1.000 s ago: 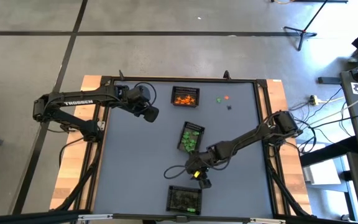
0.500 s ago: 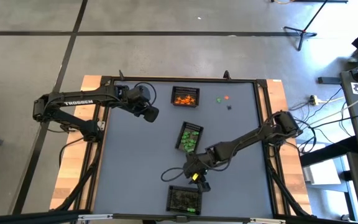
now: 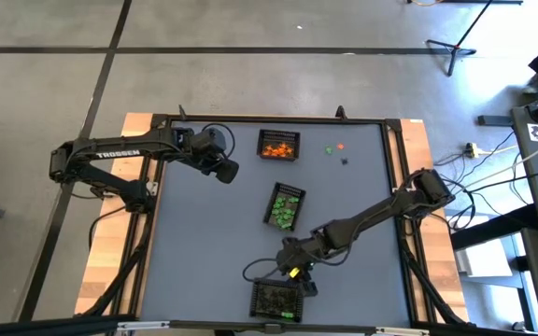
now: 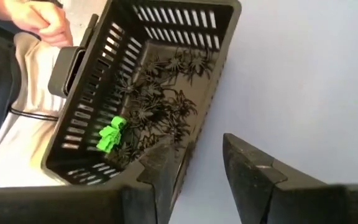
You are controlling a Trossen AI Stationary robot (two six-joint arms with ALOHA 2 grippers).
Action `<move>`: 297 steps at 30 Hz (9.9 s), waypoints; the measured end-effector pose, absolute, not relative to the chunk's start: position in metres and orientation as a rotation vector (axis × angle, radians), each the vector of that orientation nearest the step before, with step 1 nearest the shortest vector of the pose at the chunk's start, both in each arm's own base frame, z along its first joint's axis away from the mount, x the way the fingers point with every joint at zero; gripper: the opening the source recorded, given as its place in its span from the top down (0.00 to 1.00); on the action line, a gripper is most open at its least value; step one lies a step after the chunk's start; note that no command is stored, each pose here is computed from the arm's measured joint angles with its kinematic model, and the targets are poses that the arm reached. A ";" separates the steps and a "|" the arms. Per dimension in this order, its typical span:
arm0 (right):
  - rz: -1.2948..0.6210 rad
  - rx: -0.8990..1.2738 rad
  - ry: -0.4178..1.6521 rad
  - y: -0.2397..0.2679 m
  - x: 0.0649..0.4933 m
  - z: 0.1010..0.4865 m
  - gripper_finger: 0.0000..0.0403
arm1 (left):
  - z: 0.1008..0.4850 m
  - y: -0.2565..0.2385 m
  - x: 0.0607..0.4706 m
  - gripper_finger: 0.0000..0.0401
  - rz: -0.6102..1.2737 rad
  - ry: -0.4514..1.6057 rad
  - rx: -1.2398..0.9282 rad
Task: Sort Halloween decoration
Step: Put the green skeleton toy into the center black bin
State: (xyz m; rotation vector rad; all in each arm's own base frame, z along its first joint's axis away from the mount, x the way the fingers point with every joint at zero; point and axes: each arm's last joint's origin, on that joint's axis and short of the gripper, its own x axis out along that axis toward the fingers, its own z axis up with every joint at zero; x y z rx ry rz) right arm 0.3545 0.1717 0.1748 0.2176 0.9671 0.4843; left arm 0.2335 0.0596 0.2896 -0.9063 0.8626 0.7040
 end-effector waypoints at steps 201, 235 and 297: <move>0.320 -0.239 1.038 0.143 0.407 0.188 0.80 | 0.290 0.060 0.234 0.56 0.704 0.862 -0.906; 0.434 -0.115 1.143 0.150 0.411 0.154 0.73 | 0.290 0.060 0.234 0.56 0.704 0.862 -0.906; 0.405 -0.142 0.947 0.131 0.404 0.244 1.00 | 0.290 0.060 0.234 0.56 0.704 0.862 -0.906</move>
